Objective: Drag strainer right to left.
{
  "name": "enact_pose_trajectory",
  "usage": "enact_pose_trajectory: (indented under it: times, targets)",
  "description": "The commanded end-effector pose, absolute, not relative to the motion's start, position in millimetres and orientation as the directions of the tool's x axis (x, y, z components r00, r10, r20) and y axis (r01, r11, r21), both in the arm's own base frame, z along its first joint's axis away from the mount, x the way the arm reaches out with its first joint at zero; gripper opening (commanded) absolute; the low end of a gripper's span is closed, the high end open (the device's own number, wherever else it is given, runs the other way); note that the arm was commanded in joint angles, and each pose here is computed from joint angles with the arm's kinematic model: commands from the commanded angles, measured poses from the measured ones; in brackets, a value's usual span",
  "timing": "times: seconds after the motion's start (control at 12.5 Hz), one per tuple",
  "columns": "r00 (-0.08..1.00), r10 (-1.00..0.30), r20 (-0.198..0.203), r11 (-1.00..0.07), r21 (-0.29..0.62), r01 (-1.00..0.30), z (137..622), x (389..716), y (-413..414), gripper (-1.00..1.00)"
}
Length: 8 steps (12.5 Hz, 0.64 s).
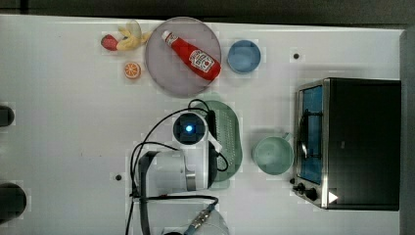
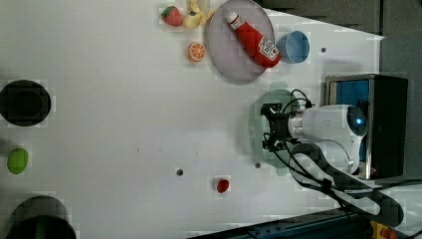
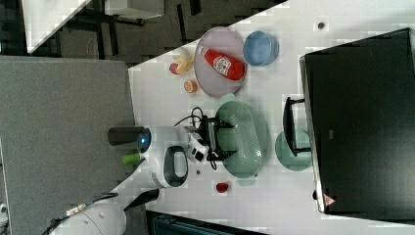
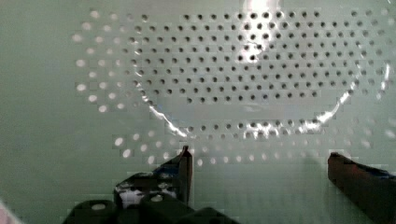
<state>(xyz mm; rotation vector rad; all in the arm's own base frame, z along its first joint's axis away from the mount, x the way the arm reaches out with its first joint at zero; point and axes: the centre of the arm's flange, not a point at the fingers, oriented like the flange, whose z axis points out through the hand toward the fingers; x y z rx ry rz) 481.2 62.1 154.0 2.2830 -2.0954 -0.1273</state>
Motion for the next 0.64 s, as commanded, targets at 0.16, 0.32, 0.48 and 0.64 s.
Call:
enact_pose_trajectory:
  times: [0.16,0.32,0.48,0.64]
  targets:
    - [0.053,-0.995,-0.081,-0.062,0.107,-0.992,151.3,471.3,106.6,1.0]
    - [0.069,-0.992,-0.103,-0.08,0.105,-0.991,153.7,469.3,133.1,1.0]
    - [0.033,-0.994,-0.106,-0.045,0.116,-0.992,156.4,466.0,159.8,1.0]
    - [-0.013,-0.995,-0.103,0.002,0.114,-0.993,160.3,463.1,187.8,1.0]
